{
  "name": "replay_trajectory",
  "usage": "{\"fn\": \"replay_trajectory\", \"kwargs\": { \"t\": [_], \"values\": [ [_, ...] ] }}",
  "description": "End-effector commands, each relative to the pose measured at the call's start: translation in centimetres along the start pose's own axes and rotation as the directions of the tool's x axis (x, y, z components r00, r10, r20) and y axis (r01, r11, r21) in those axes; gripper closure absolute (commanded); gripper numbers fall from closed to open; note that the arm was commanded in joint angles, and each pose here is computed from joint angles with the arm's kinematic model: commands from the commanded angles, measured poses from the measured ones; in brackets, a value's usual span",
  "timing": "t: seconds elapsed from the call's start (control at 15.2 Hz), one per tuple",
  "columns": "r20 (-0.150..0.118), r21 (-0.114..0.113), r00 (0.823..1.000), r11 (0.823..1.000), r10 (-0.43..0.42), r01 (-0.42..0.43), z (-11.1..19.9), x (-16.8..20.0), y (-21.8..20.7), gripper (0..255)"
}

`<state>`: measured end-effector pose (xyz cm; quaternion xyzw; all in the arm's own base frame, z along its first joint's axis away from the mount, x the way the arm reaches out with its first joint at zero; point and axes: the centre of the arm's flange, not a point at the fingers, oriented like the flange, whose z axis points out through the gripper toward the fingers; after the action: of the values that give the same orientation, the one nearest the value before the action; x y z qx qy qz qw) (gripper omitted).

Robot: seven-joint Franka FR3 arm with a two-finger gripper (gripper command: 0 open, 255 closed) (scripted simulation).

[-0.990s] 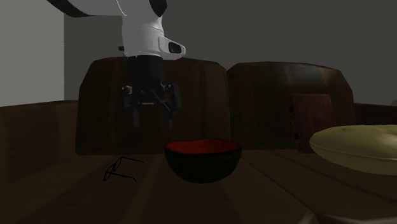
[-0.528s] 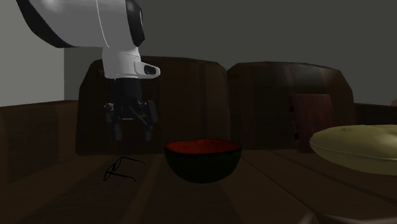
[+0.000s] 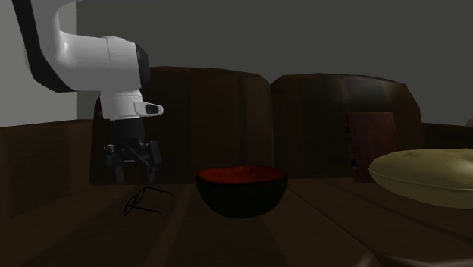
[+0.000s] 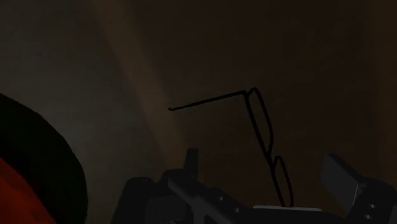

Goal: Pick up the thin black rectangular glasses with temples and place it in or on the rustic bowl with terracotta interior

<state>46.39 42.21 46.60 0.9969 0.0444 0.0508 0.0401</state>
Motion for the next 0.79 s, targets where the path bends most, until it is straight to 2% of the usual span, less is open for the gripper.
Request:
{"fn": "replay_trajectory", "kwargs": {
  "t": [0.0, 0.46, 0.73],
  "values": [
    [0.005, -0.011, 1.000, 1.000, -0.009, 0.009, 1.2, 0.6, -2.6, 0],
    [0.005, -0.011, 1.000, 1.000, -0.009, 0.009, 4.9, 0.6, -2.5, 0],
    [0.005, -0.011, 1.000, 1.000, -0.009, 0.009, 5.2, 0.6, -2.5, 0]
  ]
}}
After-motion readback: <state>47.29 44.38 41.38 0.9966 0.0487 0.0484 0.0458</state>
